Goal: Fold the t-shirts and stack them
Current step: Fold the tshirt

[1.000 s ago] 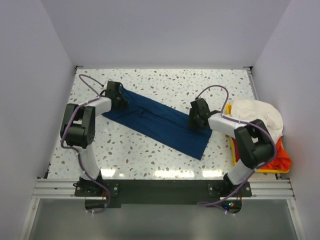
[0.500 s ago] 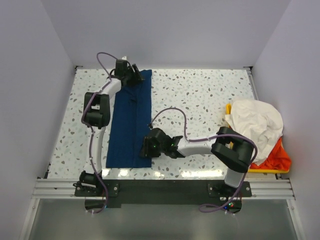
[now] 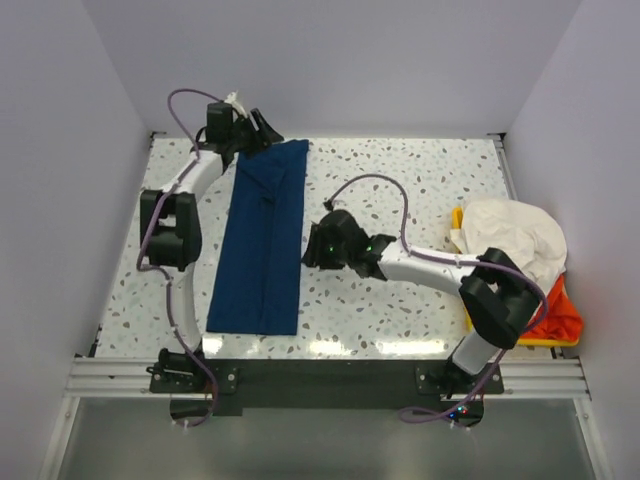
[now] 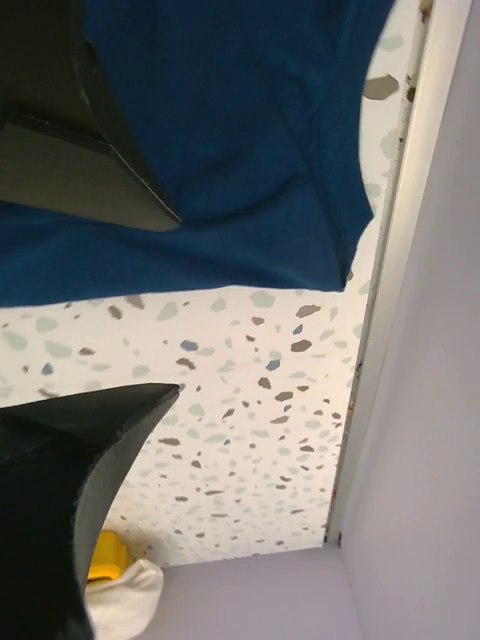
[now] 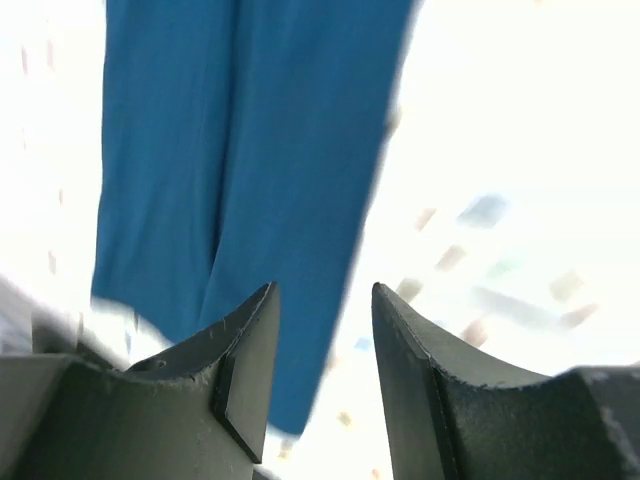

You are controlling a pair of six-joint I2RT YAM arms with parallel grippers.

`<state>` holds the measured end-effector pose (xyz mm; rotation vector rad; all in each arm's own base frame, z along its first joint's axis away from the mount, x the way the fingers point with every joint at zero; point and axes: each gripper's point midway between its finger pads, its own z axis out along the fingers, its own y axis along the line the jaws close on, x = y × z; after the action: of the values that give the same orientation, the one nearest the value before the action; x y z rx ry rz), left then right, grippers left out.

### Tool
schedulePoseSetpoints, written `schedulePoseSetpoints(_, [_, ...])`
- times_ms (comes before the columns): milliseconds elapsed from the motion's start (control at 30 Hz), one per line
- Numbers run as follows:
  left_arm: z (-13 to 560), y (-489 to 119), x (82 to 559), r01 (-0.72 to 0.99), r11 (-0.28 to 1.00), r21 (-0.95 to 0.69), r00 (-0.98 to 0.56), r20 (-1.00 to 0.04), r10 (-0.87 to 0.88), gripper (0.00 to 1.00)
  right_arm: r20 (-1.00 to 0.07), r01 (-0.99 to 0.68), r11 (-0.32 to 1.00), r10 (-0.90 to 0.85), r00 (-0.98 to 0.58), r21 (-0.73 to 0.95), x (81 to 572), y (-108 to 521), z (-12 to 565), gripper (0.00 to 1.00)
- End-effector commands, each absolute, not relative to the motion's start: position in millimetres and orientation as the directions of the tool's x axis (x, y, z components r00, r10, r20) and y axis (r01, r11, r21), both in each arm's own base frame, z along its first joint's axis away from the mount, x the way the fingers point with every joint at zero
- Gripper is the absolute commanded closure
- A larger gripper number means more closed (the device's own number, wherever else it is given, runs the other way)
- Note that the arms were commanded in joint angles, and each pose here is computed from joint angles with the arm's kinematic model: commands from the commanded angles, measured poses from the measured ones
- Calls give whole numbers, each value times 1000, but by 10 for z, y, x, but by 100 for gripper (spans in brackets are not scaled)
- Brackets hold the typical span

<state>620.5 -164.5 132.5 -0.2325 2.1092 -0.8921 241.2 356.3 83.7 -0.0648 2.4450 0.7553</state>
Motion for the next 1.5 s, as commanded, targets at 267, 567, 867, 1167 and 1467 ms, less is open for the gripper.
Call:
schedulePoseSetpoints(267, [1413, -1139, 4566, -138, 773, -620, -538, -608, -584, 64, -654, -303, 829, 96, -750, 469, 4454, 3760, 952, 55])
schedulePoseSetpoints(567, [817, -1463, 3650, -76, 808, -585, -675, -566, -473, 71, -596, -354, 634, 214, -774, 688, 5123, 4357, 717, 58])
schedulePoseSetpoints(867, [516, -1504, 3314, -61, 866, -497, -730, -569, -378, 72, -554, -220, 749, 228, -800, 625, 5255, 4077, 229, 58])
schedulePoseSetpoints(1167, [229, -1926, 3156, -13, 856, -517, -797, -511, -321, 74, -507, -86, 827, 256, -823, 556, 5374, 3304, -94, 59])
schedulePoseSetpoints(1467, [212, -2411, 3152, 39, 840, -542, -830, -485, -274, 76, -481, -36, 835, 280, -831, 549, 5497, 2965, -107, 58])
